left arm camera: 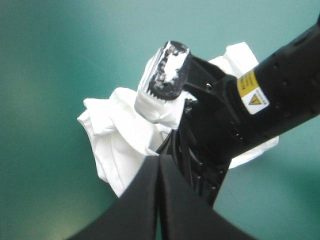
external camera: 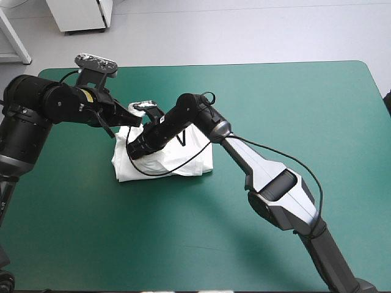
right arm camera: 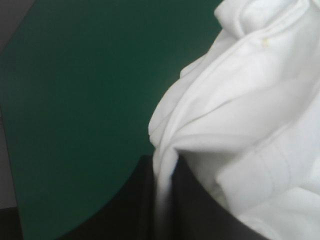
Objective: Fold the cloth
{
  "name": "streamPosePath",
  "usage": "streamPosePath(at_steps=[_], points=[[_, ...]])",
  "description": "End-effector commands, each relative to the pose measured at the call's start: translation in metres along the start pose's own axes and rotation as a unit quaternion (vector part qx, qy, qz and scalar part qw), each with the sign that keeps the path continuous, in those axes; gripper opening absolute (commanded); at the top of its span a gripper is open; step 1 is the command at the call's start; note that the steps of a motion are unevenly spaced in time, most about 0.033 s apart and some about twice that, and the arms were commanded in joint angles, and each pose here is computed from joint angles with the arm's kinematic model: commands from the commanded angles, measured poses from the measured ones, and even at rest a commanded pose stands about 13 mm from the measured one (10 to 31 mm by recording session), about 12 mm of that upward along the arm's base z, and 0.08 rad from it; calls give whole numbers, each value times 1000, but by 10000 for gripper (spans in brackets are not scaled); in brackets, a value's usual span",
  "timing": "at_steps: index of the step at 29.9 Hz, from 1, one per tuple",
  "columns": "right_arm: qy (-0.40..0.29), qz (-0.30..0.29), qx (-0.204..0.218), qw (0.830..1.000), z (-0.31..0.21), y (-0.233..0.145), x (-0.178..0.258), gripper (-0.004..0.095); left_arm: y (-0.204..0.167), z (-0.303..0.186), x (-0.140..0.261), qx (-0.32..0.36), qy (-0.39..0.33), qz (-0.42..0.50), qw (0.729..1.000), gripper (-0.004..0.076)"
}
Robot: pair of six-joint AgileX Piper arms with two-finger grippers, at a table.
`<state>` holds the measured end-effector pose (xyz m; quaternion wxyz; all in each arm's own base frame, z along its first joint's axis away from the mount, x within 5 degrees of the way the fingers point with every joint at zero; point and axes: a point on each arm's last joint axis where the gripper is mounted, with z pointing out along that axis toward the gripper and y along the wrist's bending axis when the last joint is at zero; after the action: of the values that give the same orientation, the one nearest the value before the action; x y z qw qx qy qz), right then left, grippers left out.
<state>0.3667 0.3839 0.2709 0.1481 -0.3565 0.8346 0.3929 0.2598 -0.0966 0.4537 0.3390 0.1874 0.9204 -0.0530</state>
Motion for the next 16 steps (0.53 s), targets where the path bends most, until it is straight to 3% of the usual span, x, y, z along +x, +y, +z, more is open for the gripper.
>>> streamPosePath(at_steps=[1, 4, 7, 12, 16], points=[[-64, -17, -23, 998, -25, 26, -17, -14, -1, -21, 3, 3, -13, -7, 1000, -9], [-67, -23, -16, 997, -22, 23, -17, 16, -1, -21, 3, 3, -13, -7, 1000, -9], [-67, -35, -9, 997, -23, 22, -18, 143, -1, -21, 3, 3, -13, -7, 1000, -9], [-51, -22, 1, 998, -23, 20, -15, 516, -1, -21, 3, 3, -13, -7, 1000, -9], [-21, -31, 15, 999, -28, 22, -11, 565, -1, -21, 3, 3, -13, -7, 1000, -9]])
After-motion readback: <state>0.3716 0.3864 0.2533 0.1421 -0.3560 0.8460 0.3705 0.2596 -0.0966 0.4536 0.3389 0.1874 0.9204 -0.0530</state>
